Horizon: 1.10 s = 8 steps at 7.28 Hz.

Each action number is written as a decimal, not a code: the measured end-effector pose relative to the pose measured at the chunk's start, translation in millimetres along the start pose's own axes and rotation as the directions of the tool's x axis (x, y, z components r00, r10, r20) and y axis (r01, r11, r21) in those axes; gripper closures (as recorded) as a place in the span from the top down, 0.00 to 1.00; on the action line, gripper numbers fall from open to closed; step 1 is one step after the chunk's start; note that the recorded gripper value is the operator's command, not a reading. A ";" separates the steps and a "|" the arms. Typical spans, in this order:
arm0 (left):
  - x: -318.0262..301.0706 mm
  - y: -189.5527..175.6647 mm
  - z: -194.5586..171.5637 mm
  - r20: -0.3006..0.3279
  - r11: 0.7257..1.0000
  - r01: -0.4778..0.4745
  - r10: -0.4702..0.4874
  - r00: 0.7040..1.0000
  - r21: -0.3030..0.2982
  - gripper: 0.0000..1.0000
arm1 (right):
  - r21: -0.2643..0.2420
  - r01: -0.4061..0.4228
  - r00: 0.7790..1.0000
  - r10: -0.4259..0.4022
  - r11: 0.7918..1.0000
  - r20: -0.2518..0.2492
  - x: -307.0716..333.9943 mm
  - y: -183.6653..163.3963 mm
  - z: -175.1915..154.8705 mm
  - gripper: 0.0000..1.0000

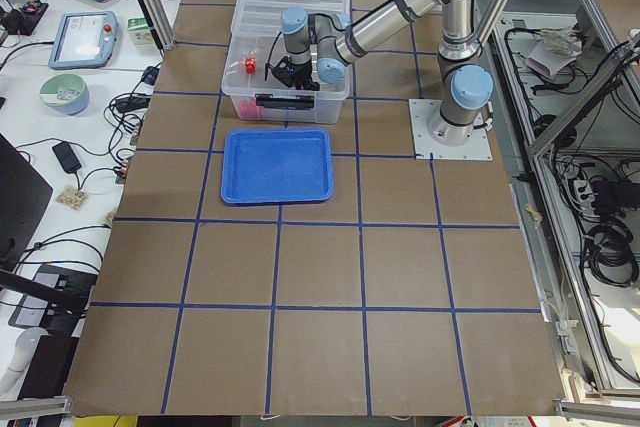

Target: Place red block in blue tray from box

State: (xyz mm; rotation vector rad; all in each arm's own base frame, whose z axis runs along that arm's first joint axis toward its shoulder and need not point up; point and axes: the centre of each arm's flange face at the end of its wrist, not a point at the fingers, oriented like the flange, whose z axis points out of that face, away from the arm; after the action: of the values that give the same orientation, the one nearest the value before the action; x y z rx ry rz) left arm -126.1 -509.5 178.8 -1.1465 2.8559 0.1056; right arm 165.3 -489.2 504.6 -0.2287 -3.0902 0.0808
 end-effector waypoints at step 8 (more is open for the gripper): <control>16.0 -23.3 -132.6 0.004 0.996 -0.089 0.089 0.996 0.017 0.22 | -0.001 0.029 1.000 -0.029 1.000 0.003 1.4 -0.2 -0.4 1.00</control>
State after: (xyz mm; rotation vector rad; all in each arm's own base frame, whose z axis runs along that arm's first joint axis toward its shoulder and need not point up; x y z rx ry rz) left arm -125.8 -548.7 308.6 -1.0155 2.8986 0.0867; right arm 163.9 -489.2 505.0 -0.1845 -3.0953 0.0793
